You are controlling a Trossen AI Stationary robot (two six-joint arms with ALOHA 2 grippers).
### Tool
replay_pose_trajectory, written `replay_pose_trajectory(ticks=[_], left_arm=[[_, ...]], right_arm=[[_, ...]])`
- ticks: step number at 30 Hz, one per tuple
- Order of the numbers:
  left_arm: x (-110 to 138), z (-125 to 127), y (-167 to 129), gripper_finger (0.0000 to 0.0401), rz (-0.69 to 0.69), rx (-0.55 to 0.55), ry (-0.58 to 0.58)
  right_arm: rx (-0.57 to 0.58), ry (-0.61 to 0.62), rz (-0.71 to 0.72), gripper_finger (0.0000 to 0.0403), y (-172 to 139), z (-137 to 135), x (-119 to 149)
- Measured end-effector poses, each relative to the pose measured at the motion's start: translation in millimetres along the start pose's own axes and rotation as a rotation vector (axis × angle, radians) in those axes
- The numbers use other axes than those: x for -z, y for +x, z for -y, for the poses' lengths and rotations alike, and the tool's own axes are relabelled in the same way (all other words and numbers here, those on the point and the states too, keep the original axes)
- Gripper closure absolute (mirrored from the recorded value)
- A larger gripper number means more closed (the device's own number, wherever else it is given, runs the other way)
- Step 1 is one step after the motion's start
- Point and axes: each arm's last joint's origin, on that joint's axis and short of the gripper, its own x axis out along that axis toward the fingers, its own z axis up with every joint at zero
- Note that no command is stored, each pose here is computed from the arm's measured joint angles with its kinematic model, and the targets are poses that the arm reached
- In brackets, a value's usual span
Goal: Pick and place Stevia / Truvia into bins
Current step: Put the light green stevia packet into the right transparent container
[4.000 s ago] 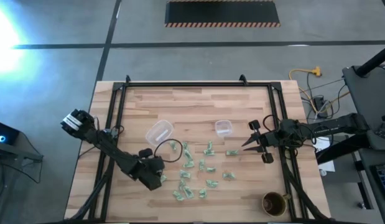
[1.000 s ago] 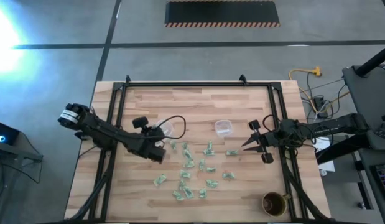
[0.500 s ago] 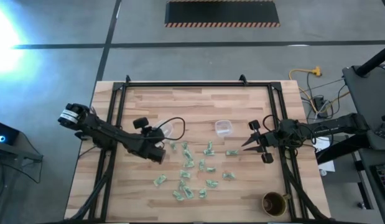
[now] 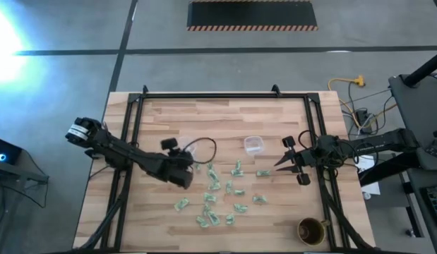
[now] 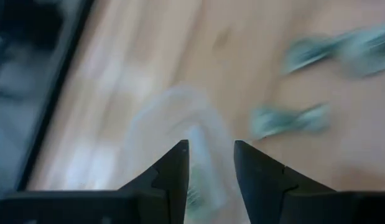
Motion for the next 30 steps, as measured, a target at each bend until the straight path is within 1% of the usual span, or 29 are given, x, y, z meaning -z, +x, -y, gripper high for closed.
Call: replay_pose_trajectory(ticks=[3,5,8,11,16,19,25,27,30], left_arm=[[-11.9,9.9,-1.1,0.0290,0.093,0.128,0.063],[-18.0,14.3,-2.3,0.0290,0.142,0.198,0.100],[-23.1,17.7,-4.0,0.0290,0.185,0.260,0.126],[-22.6,19.1,-4.7,0.0290,0.183,0.281,0.136],[-19.5,21.2,-4.9,0.0290,0.176,0.291,0.148],[-19.1,22.6,-6.3,0.0290,0.182,0.296,0.150],[-17.3,25.8,-9.3,0.0290,0.187,0.307,0.162],[-16.6,27.1,-10.6,0.0290,0.189,0.311,0.166],[-15.5,28.9,-12.3,0.0290,0.192,0.316,0.173]], right_arm=[[0.000,0.012,-0.001,0.0335,0.0,-0.1,0.1],[-0.004,0.059,-0.019,0.0335,0.2,-0.4,2.0],[-0.016,0.088,-0.082,0.0335,1.8,-1.5,8.5],[-0.019,0.095,-0.145,0.0335,5.5,-1.8,15.8],[0.042,0.125,-0.280,0.0335,16.4,2.9,18.8],[0.063,0.174,-0.422,0.0335,27.7,6.3,18.8],[0.091,0.250,-0.758,0.0335,52.3,8.2,29.9],[0.089,0.267,-0.824,0.0335,60.7,9.8,32.5],[0.087,0.286,-0.870,0.0335,71.8,11.4,36.6]])
